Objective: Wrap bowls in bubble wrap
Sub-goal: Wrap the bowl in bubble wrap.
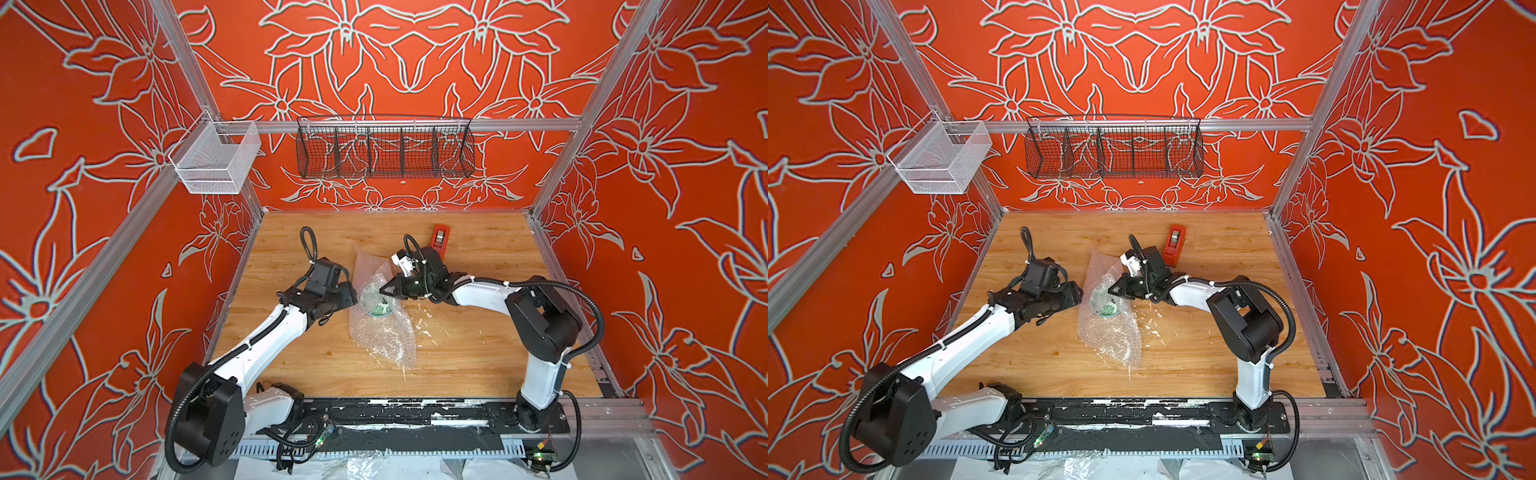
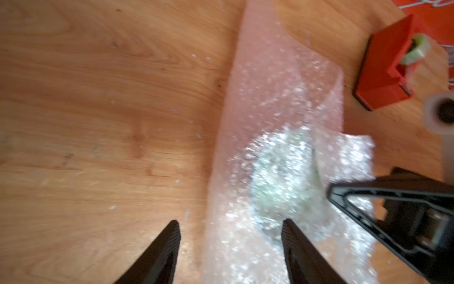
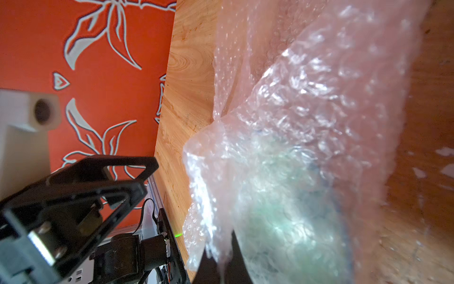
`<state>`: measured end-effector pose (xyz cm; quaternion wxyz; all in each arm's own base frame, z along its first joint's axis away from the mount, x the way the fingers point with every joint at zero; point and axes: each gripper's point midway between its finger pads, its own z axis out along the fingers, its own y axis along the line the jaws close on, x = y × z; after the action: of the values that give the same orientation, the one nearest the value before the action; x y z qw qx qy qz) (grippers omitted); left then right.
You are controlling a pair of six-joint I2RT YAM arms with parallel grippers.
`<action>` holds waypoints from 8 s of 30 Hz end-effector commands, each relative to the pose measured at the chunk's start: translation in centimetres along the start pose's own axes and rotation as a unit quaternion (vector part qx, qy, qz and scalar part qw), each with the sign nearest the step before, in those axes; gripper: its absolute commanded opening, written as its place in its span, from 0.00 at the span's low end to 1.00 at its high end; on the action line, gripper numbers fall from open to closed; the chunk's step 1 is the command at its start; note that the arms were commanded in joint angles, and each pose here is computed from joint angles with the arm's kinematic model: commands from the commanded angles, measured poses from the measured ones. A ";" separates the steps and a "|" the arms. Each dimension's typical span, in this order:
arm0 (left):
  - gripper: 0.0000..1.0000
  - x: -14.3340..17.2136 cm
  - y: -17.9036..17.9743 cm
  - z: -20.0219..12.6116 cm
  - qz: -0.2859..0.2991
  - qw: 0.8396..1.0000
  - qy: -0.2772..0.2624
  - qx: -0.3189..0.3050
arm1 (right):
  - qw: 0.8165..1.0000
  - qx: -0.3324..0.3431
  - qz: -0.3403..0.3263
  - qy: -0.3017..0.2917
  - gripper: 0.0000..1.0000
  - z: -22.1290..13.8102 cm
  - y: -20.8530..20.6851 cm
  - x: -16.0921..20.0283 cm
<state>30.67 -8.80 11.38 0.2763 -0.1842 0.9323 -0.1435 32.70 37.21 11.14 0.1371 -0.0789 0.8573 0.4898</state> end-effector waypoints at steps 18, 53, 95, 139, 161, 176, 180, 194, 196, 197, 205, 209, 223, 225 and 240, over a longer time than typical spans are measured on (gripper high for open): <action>0.65 2.6 -1.6 5.4 -0.015 0.991 0.079 0.104 | 1.000 0.004 -0.010 0.007 0.00 0.2 0.5 0.1; 0.63 4.1 -6.1 5.1 -0.007 0.986 0.092 0.137 | 1.000 0.003 -0.024 -0.005 0.00 -1.1 2.2 -0.7; 0.58 5.2 -9.4 5.5 0.010 0.981 0.102 0.166 | 0.997 0.048 0.002 0.059 0.00 3.6 -1.3 2.4; 0.85 4.1 -4.8 4.1 -0.093 0.979 0.039 0.178 | 0.968 0.203 -0.050 0.142 0.00 5.4 -7.3 6.9; 0.85 4.0 -3.2 8.0 -0.158 0.975 0.015 0.157 | 0.968 0.197 -0.062 0.145 0.00 5.9 -7.1 7.9; 0.74 6.3 -1.9 9.3 -0.152 0.979 0.057 0.123 | 0.970 0.195 -0.069 0.129 0.00 5.6 -6.4 7.1; 0.64 7.9 -1.9 10.4 -0.150 0.978 0.083 0.116 | 0.971 0.193 -0.066 0.124 0.00 5.8 -6.3 6.9; 0.19 9.0 -0.9 11.8 -0.149 0.980 0.101 0.085 | 0.974 0.189 -0.072 0.098 0.21 4.5 -5.4 5.9; 0.14 9.0 -0.6 11.8 -0.148 0.981 0.099 0.077 | 0.976 0.184 -0.075 0.092 0.31 3.9 -4.7 5.6; 0.12 9.0 -0.5 11.8 -0.147 0.981 0.098 0.074 | 0.977 0.181 -0.076 0.089 0.34 3.7 -4.3 5.5; 0.04 8.7 0.1 11.8 -0.140 0.984 0.091 0.056 | 0.985 0.142 -0.087 0.056 0.48 -0.4 -0.5 5.0; 0.04 8.7 0.2 11.6 -0.139 0.985 0.091 0.053 | 0.983 0.155 -0.095 0.027 0.54 -3.0 0.2 4.7; 0.03 7.9 0.2 9.6 -0.125 0.988 0.089 0.017 | 0.973 0.197 -0.082 -0.086 0.65 -11.8 -3.6 4.4; 0.02 8.0 0.5 9.2 -0.123 0.988 0.091 0.004 | 0.971 0.202 -0.076 -0.098 0.67 -13.2 -4.8 4.9; 0.02 8.6 1.4 8.6 -0.126 0.984 0.118 -0.052 | 0.978 0.106 -0.132 -0.122 0.78 -15.1 -5.3 9.5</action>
<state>31.40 -14.10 2.94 0.1893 -0.2829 0.9162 -0.2115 22.98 20.58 9.78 0.2894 -0.0915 0.8889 0.3432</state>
